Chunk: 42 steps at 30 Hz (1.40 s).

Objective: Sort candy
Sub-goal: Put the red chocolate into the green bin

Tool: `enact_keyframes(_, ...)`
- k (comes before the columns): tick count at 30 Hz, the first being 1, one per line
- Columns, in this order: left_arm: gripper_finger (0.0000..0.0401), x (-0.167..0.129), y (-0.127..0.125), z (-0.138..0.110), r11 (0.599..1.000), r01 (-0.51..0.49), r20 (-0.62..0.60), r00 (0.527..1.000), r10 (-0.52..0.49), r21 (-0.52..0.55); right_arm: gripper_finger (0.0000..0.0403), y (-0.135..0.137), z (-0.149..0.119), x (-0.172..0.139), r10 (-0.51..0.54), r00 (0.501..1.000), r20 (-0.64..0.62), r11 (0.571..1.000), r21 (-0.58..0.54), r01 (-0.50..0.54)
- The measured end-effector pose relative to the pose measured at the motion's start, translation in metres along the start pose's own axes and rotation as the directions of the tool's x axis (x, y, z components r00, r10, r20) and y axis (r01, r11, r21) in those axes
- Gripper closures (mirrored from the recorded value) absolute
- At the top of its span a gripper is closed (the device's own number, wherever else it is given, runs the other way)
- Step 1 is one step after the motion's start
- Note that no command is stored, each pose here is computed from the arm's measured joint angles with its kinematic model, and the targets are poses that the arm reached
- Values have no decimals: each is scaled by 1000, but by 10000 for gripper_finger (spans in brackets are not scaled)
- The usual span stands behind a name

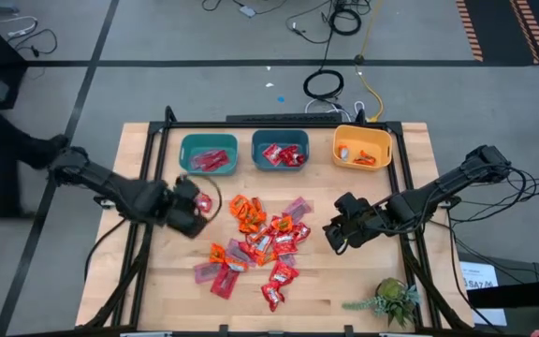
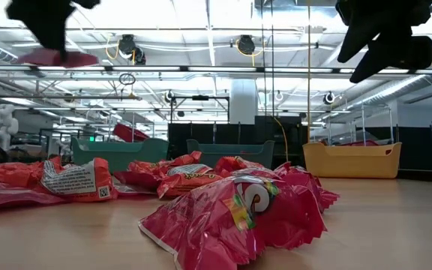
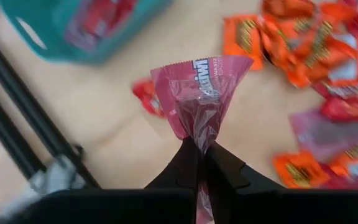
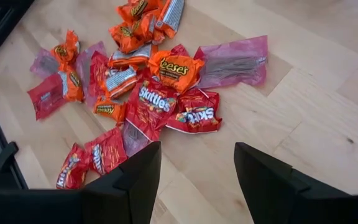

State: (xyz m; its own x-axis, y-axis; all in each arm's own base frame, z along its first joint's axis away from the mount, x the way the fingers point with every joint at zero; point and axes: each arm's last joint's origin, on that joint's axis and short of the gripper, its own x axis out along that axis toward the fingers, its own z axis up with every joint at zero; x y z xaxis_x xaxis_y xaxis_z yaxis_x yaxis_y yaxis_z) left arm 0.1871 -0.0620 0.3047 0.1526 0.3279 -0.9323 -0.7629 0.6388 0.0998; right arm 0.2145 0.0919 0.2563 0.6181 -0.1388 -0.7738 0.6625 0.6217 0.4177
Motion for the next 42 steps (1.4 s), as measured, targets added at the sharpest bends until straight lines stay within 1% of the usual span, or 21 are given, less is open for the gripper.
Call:
enact_keyframes(3, 384, 5, 16, 21, 999, -30, 7, 1000, 30, 24, 206, 0, 0, 0, -4, 1000, 15, 1000, 21, 4)
enact_keyframes(6, 384, 14, 29, 44, 996, -51, 9, 999, 50, 72, 206, 0, 1, 0, -5, 1000, 21, 1000, 25, 5)
enact_keyframes(9, 384, 24, 41, 69, 990, -45, 39, 998, 40, 133, 206, 0, 2, 0, -18, 998, 62, 998, 55, 14)
enact_keyframes(11, 384, 31, 50, 87, 987, -40, 70, 997, 29, 154, 206, -1, 3, 0, -25, 996, 86, 997, 79, 19)
enact_keyframes(15, 384, 45, 74, 116, 983, -11, 83, 996, -5, 184, 206, -1, 4, 0, -38, 991, 126, 991, 130, 21)
enact_keyframes(20, 384, 64, 104, 142, 983, 9, 86, 996, -25, 183, 206, -1, 5, 0, -45, 988, 147, 981, 191, 16)
enact_keyframes(24, 384, 80, 123, 155, 980, 49, 55, 997, -61, 191, 206, -1, 5, 0, -50, 985, 165, 972, 234, 10)
enact_keyframes(29, 367, 94, 138, 164, 979, 28, 42, 998, -37, 200, 206, -1, 5, 0, -50, 985, 166, 964, 266, 4)
enact_keyframes(33, 354, 101, 144, 168, 982, 20, 27, 999, -26, 189, 206, -1, 5, 0, -50, 985, 167, 959, 284, 0)
enact_keyframes(35, 348, 104, 146, 169, 979, 20, 18, 1000, -24, 203, 206, -1, 5, 0, -48, 985, 167, 958, 286, -2)
enact_keyframes(42, 319, 107, 149, 170, 979, 20, 11, 1000, -23, 201, 206, -1, 5, 0, -47, 985, 168, 958, 286, -3)
